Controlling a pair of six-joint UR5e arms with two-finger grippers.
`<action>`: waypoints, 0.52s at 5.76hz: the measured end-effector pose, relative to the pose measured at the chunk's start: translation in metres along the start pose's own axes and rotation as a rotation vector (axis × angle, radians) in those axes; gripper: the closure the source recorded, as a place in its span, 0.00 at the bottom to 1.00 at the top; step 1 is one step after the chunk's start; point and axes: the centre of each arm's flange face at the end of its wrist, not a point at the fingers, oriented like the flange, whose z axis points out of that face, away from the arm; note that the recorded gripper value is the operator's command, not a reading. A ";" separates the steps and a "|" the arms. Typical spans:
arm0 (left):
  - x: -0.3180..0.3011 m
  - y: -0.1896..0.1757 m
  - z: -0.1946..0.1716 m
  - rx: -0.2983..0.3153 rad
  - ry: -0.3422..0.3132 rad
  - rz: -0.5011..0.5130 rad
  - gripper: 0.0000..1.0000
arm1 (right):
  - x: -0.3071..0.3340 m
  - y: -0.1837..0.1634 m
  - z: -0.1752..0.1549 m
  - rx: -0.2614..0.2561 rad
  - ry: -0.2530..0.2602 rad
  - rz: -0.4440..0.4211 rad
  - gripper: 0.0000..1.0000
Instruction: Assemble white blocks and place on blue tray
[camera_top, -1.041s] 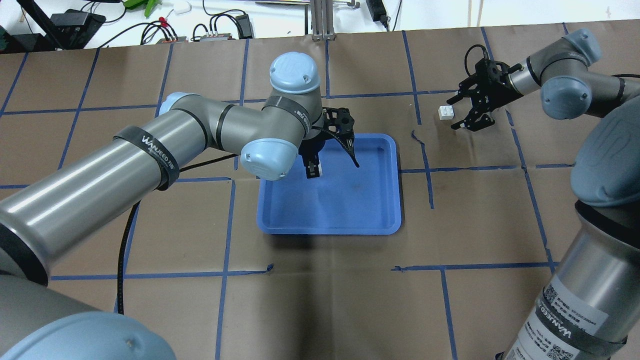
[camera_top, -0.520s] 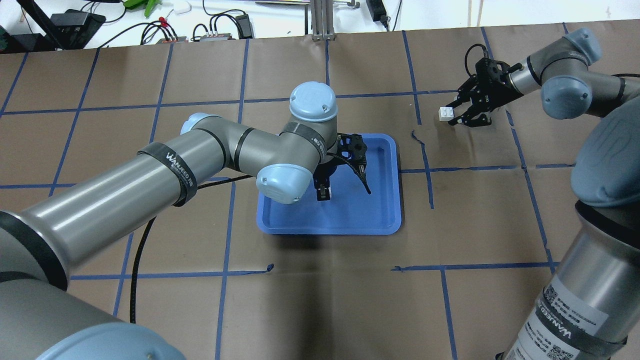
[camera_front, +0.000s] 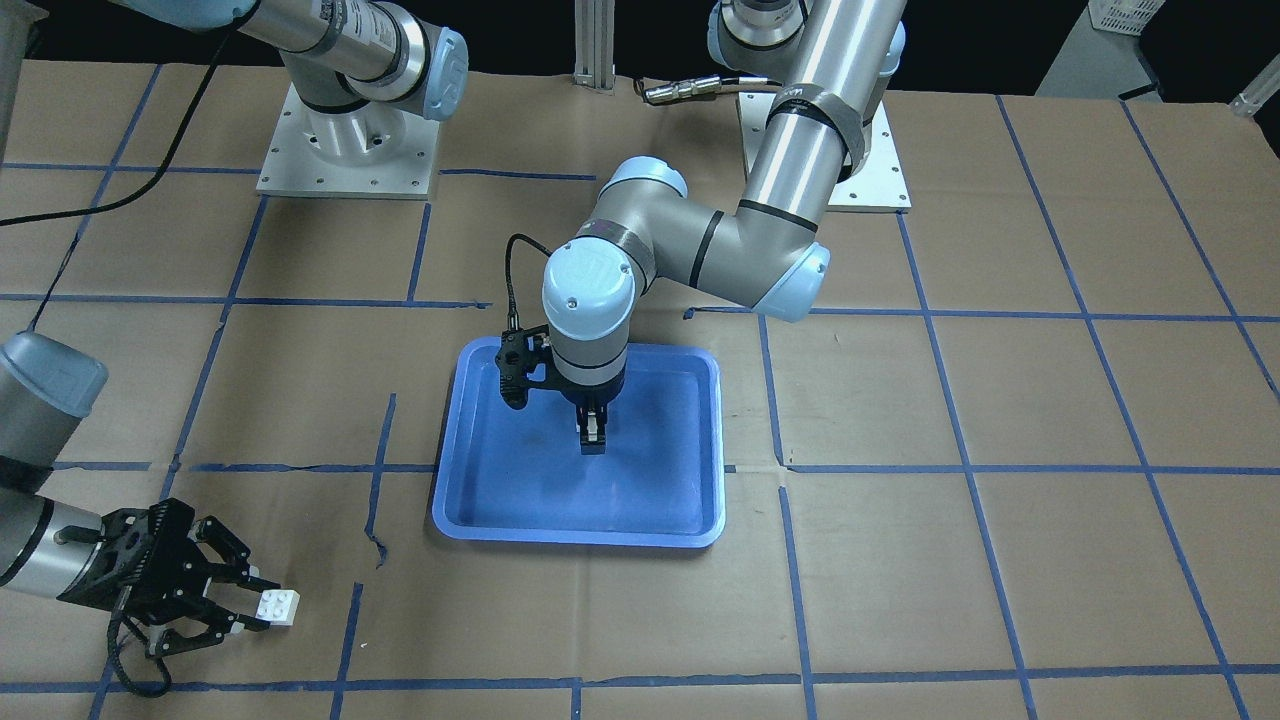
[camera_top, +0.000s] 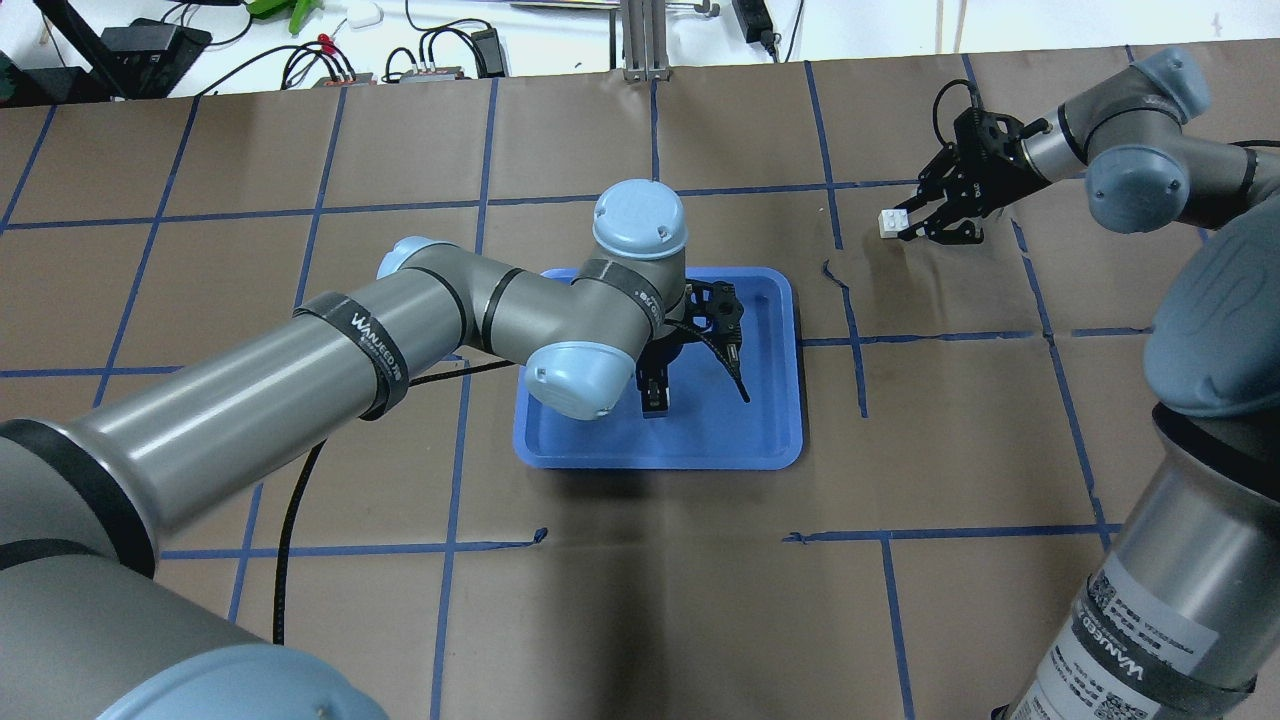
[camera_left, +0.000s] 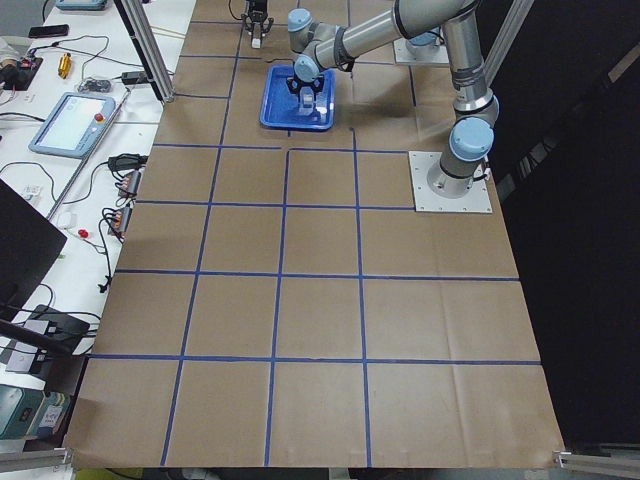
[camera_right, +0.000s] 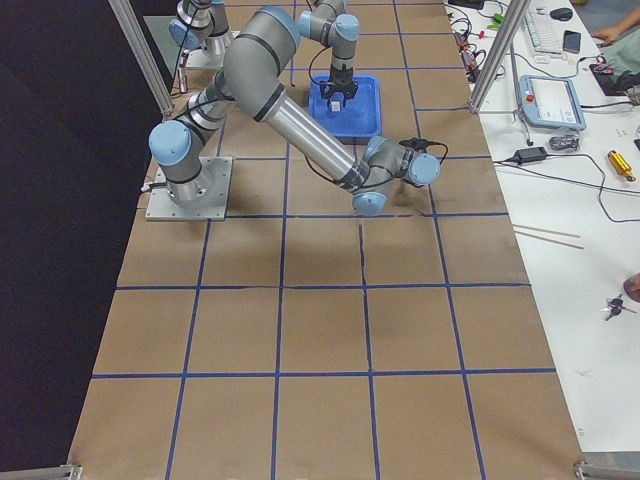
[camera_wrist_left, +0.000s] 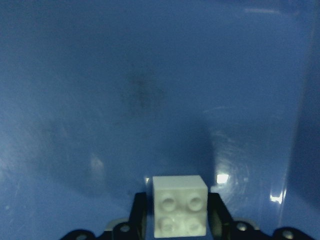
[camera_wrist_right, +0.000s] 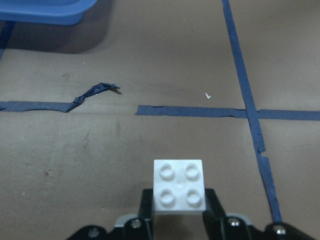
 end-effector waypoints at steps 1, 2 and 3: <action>-0.004 0.007 -0.020 0.003 -0.009 -0.011 0.01 | 0.005 -0.009 -0.014 -0.007 0.018 0.006 0.73; -0.004 0.024 -0.052 -0.001 0.003 -0.040 0.01 | 0.006 -0.024 -0.031 -0.011 0.029 0.013 0.73; 0.009 0.043 -0.093 -0.012 0.032 -0.065 0.01 | 0.002 -0.043 -0.048 -0.010 0.026 0.016 0.72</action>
